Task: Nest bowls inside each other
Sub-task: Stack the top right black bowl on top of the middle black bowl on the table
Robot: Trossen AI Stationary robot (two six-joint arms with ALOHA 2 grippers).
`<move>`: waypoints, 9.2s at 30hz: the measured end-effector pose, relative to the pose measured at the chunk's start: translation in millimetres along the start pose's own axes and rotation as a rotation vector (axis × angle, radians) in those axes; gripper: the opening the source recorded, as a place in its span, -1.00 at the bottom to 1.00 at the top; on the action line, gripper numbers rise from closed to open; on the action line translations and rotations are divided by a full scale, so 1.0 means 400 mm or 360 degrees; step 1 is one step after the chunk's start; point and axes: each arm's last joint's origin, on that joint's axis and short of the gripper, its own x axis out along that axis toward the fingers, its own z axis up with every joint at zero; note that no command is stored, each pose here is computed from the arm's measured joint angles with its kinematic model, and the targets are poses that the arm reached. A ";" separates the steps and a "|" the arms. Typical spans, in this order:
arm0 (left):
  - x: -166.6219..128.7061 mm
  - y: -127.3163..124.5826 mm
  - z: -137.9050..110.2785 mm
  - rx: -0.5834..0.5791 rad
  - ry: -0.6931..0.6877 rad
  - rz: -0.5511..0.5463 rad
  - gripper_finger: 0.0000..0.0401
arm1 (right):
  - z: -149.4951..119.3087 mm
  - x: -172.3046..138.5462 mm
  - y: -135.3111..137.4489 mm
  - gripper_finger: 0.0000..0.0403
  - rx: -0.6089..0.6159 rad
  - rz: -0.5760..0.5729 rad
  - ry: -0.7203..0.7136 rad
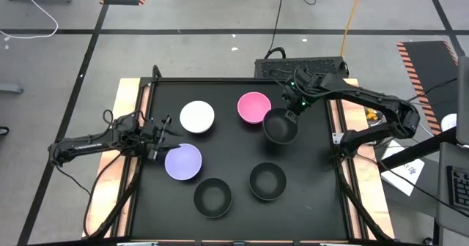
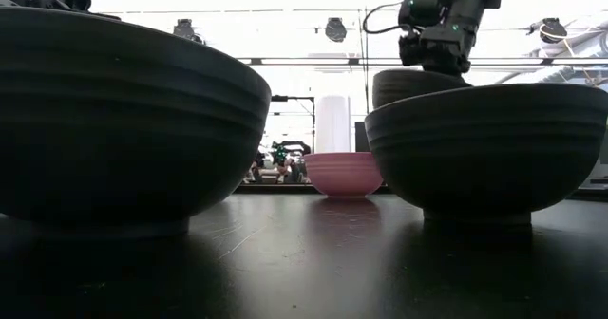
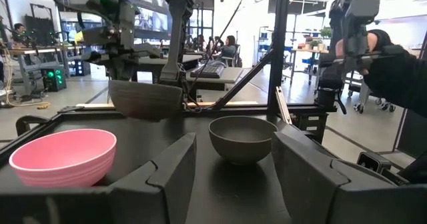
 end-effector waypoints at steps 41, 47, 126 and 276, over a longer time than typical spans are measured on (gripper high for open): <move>0.000 0.000 0.000 -0.0003 0.0002 0.0004 0.00 | -0.044 -0.009 0.399 -1.00 -0.0355 0.0287 0.0112; 0.000 0.000 -0.002 -0.0032 0.0011 0.0004 0.00 | -0.058 0.020 0.422 -1.00 -0.0323 0.0208 0.0231; 0.000 -0.002 -0.009 -0.0029 0.0057 -0.0043 0.00 | -0.086 0.234 0.461 -1.00 -0.0130 0.0035 0.0515; 0.000 -0.001 -0.008 -0.0058 0.0051 -0.0037 0.00 | -0.026 0.156 0.435 -1.00 -0.0278 0.0341 0.0216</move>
